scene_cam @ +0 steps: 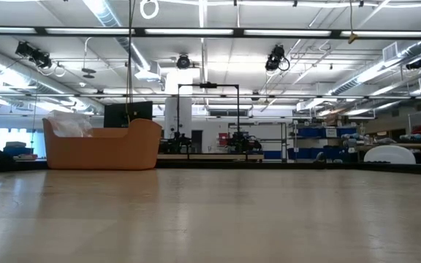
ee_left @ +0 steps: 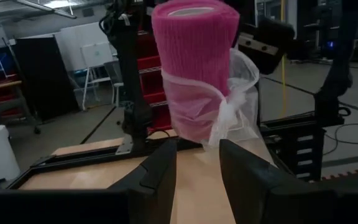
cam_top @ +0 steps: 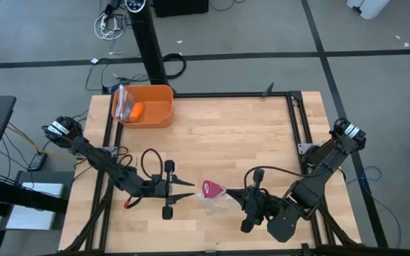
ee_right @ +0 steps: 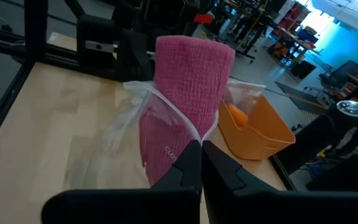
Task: Roll bandage
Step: Put the pink bandage into the transparent zip bag
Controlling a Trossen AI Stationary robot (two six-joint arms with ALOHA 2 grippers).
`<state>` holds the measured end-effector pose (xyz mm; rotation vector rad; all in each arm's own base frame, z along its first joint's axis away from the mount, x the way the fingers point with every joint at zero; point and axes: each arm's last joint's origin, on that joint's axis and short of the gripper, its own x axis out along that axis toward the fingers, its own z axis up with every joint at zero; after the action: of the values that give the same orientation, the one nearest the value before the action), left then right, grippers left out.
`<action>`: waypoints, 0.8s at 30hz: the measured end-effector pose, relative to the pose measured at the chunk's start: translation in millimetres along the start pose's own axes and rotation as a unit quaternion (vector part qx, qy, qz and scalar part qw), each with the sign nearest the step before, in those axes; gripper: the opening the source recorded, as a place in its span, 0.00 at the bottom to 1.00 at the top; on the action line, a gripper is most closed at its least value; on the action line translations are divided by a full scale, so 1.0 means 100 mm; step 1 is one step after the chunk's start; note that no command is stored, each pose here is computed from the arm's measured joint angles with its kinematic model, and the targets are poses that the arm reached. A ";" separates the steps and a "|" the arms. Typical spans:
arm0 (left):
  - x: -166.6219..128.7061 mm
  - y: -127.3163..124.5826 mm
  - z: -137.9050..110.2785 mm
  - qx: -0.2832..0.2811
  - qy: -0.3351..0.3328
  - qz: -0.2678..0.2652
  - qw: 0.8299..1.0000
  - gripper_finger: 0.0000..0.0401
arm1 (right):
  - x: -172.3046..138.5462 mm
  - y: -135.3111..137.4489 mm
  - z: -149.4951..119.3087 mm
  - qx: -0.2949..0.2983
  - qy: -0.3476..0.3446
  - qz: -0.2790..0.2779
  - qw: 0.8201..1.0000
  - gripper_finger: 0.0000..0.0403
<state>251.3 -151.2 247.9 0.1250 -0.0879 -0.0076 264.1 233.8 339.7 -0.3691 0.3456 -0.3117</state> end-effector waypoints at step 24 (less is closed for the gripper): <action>0.06 -0.12 0.12 0.030 0.021 -0.076 0.996 0.32 | 0.03 -0.01 0.01 -0.011 0.000 0.001 1.000 0.00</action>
<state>256.4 -165.0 258.3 0.1912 -0.0371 -0.1534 267.1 231.9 340.2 -0.3908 0.3491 -0.3069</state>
